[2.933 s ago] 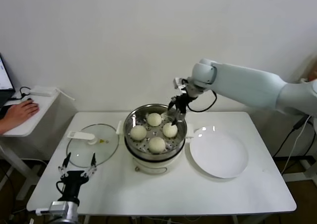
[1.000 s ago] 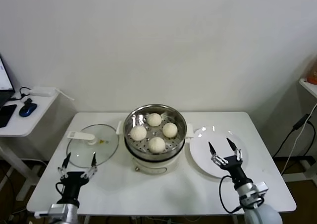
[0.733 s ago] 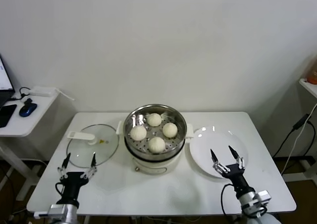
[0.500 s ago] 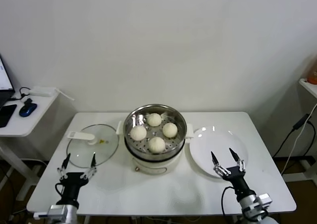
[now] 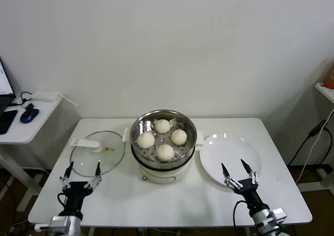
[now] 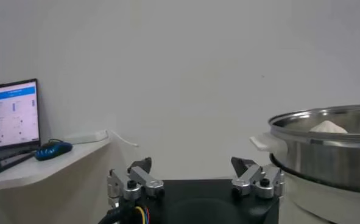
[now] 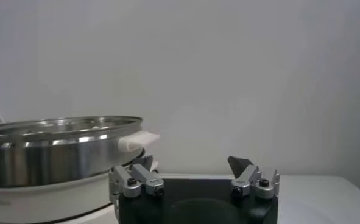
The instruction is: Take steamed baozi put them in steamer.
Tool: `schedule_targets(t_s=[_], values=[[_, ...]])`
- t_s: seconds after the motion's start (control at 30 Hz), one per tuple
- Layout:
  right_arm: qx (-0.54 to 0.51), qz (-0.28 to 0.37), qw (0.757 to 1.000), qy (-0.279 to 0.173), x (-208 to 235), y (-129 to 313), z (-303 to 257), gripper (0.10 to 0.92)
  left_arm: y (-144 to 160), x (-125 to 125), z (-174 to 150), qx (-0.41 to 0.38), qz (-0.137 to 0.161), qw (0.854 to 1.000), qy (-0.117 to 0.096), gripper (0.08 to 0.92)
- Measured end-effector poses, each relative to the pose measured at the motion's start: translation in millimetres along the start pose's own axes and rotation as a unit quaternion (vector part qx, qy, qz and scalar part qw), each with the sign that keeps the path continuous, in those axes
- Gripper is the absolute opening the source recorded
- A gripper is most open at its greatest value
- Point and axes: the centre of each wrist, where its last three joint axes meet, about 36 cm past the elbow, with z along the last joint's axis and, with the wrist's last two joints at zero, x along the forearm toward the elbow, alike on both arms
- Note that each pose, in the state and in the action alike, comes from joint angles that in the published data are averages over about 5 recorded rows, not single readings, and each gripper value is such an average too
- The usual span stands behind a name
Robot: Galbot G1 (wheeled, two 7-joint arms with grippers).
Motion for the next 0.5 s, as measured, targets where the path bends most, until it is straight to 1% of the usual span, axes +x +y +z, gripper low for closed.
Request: schedule_targets(t_s=[0.5], values=[[0.000,-0.008,1.000,0.004,2.4,3.7,3.2,0.823,1.1,0.6,-1.7,0.001,0.005,1.000,0.001,0.823]])
